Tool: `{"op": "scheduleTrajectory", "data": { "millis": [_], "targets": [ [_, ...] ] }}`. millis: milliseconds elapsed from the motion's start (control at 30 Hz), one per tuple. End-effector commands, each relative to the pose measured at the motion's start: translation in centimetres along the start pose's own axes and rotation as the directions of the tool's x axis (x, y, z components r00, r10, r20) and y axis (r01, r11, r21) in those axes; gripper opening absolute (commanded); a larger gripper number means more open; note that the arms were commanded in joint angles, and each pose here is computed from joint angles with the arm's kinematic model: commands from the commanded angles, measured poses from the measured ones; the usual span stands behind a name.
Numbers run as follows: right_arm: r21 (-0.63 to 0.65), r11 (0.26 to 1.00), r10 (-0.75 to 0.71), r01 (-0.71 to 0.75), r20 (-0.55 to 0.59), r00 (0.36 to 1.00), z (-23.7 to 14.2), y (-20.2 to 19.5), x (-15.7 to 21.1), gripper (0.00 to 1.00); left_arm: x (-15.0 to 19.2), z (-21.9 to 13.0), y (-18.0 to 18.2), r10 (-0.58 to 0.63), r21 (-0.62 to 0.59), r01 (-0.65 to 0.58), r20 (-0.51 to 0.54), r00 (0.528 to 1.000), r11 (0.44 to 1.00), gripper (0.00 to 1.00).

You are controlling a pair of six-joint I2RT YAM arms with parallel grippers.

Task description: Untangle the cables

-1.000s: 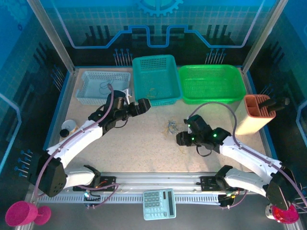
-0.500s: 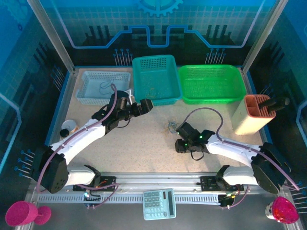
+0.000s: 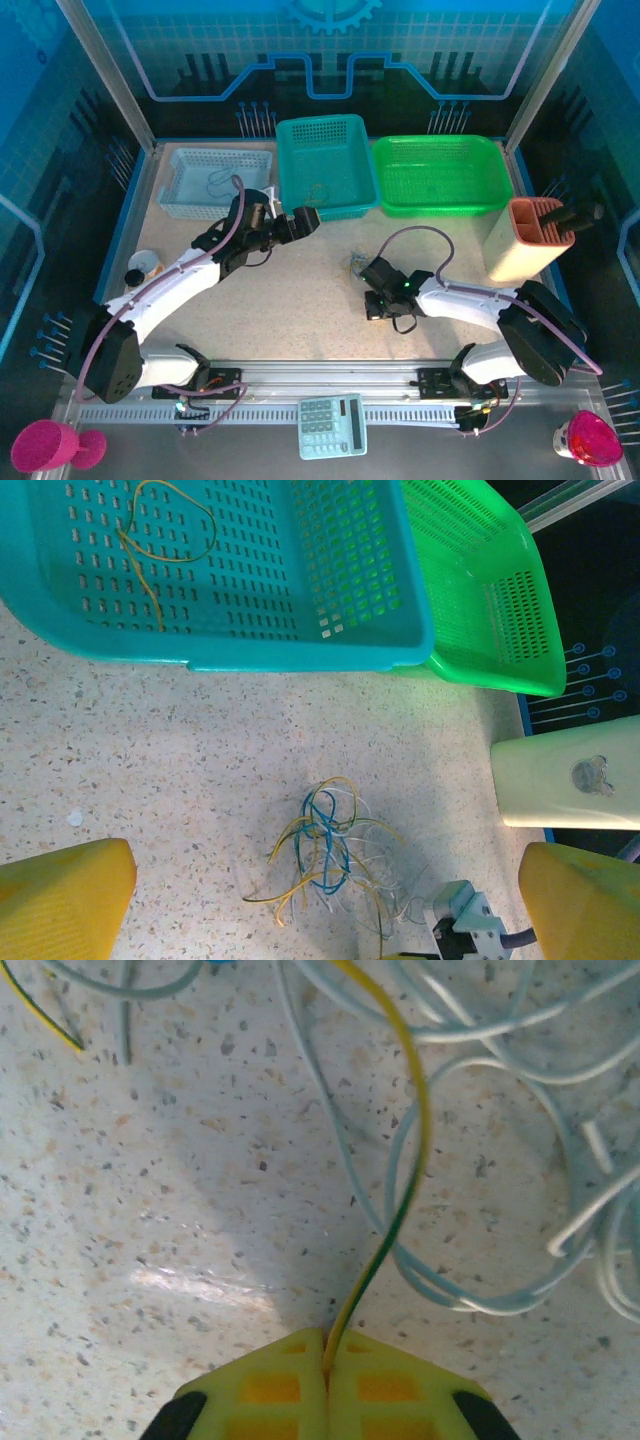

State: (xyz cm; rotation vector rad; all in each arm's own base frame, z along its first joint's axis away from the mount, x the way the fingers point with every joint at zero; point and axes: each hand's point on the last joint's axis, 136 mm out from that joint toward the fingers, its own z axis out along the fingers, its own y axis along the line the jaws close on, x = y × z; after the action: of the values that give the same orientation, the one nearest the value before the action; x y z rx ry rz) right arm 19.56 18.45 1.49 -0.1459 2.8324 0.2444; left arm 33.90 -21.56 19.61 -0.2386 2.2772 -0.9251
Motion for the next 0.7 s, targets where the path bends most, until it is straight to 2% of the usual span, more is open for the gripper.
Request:
{"op": "scheduleTrajectory", "data": {
  "millis": [0, 200, 467, 667],
  "targets": [
    [-0.036, 0.998, -0.044, 0.045, 0.039, 0.998, -1.6, 1.3, -1.3, 0.0, -0.6, -0.1, -1.7, 0.004, 0.046, -0.004, 0.006, 1.0, 0.999, 0.99],
    [-0.156, 0.983, -0.078, 0.101, 0.146, 0.986, -7.3, 3.4, -5.4, 0.0, -0.5, 0.0, -1.7, 0.018, 0.051, -0.018, 0.005, 1.0, 0.999, 0.99],
    [-0.435, 0.9, 0.083, 0.012, 0.199, 0.976, -12.8, 4.5, -11.0, 0.0, -0.1, 0.6, -2.3, 0.07, 0.1, -0.069, -0.01, 0.998, 0.993, 0.99],
    [-0.548, 0.836, 0.123, 0.023, 0.229, 0.966, -16.1, 5.4, -13.3, 0.0, 0.7, 1.3, -2.5, 0.176, 0.138, -0.17, -0.034, 0.984, 0.976, 0.99]
  ]
}}
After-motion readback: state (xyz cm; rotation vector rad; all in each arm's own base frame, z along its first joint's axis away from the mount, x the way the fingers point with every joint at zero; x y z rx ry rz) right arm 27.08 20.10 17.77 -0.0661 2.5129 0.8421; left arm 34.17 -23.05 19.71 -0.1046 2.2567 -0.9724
